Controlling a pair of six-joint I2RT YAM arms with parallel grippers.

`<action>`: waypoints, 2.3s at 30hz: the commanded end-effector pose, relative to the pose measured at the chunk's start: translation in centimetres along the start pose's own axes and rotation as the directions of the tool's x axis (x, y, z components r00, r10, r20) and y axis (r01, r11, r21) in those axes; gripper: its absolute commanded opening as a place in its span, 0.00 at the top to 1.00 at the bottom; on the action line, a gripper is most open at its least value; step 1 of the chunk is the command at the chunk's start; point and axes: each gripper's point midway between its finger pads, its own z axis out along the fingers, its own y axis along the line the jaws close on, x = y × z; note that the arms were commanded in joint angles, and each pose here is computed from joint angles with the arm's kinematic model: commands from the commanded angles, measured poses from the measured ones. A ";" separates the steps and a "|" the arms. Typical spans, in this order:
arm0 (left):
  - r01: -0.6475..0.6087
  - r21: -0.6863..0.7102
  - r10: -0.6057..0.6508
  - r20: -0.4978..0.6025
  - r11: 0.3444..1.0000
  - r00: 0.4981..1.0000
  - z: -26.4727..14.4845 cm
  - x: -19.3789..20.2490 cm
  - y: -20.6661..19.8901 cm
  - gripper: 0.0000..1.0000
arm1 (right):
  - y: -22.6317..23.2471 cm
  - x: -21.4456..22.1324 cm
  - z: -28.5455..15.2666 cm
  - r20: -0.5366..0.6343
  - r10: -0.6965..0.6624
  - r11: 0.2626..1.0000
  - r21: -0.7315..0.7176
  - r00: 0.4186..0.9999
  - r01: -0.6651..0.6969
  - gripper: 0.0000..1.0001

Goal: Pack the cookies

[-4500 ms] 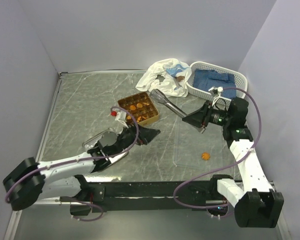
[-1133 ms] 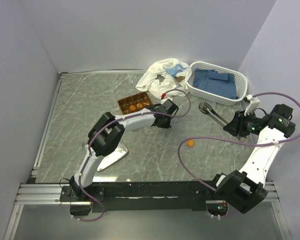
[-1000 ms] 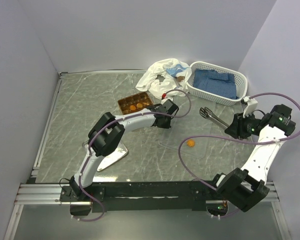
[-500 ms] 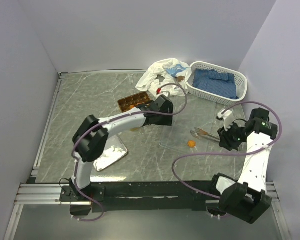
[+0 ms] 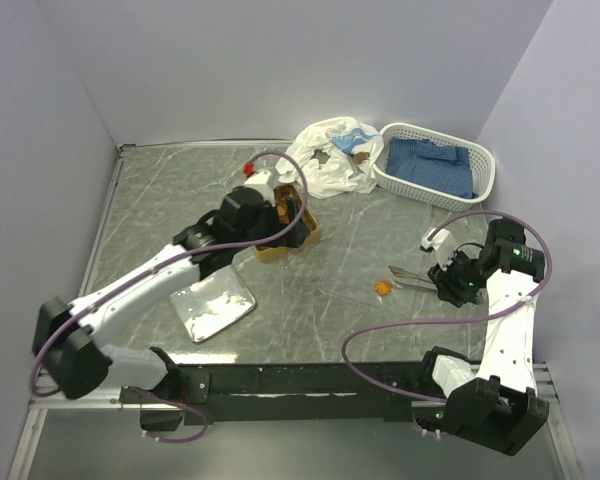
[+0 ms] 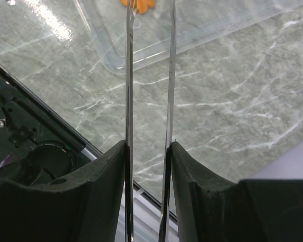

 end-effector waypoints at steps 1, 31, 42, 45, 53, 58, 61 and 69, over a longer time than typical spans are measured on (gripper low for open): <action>-0.091 -0.069 0.092 0.007 0.993 0.996 -3.8 0.3 3.1 0.04 | 0.2 -0.1 0.1 -0.003 -0.041 0.999 -0.002 0.999 0.041 0.53; -0.210 -0.243 0.235 0.080 0.947 0.969 -8.6 2.4 9.8 0.04 | 0.4 -0.1 2.0 -0.058 -0.001 0.999 -0.036 0.998 -0.001 0.49; -0.207 -0.238 0.233 0.084 0.949 0.969 -8.7 2.3 9.8 0.04 | 1.2 -0.1 2.5 -0.062 0.003 0.997 -0.070 0.998 -0.008 0.56; -0.208 -0.236 0.233 0.084 0.949 0.969 -8.7 2.4 9.7 0.04 | 0.9 -0.6 2.0 -0.050 -0.001 0.999 -0.054 0.999 -0.001 0.62; -0.204 -0.236 0.232 0.098 0.950 0.968 -8.9 2.1 9.7 0.04 | -0.1 -3.7 -0.1 0.044 0.012 1.000 -0.011 0.999 -0.012 0.68; -0.202 -0.240 0.232 0.103 0.949 0.967 -9.1 2.0 9.8 0.03 | -0.8 -6.0 -1.1 0.103 0.024 1.000 -0.014 0.994 -0.023 0.69; -0.199 -0.241 0.231 0.113 0.950 0.966 -9.3 1.7 9.8 0.03 | -1.3 -8.1 -1.4 0.151 0.038 0.999 -0.022 0.988 -0.035 0.69; -0.164 -0.279 0.220 0.182 0.946 0.958 -10.6 0.4 10.5 0.03 | -1.2 -18.8 -1.0 0.301 -0.003 0.997 -0.076 0.953 0.027 0.69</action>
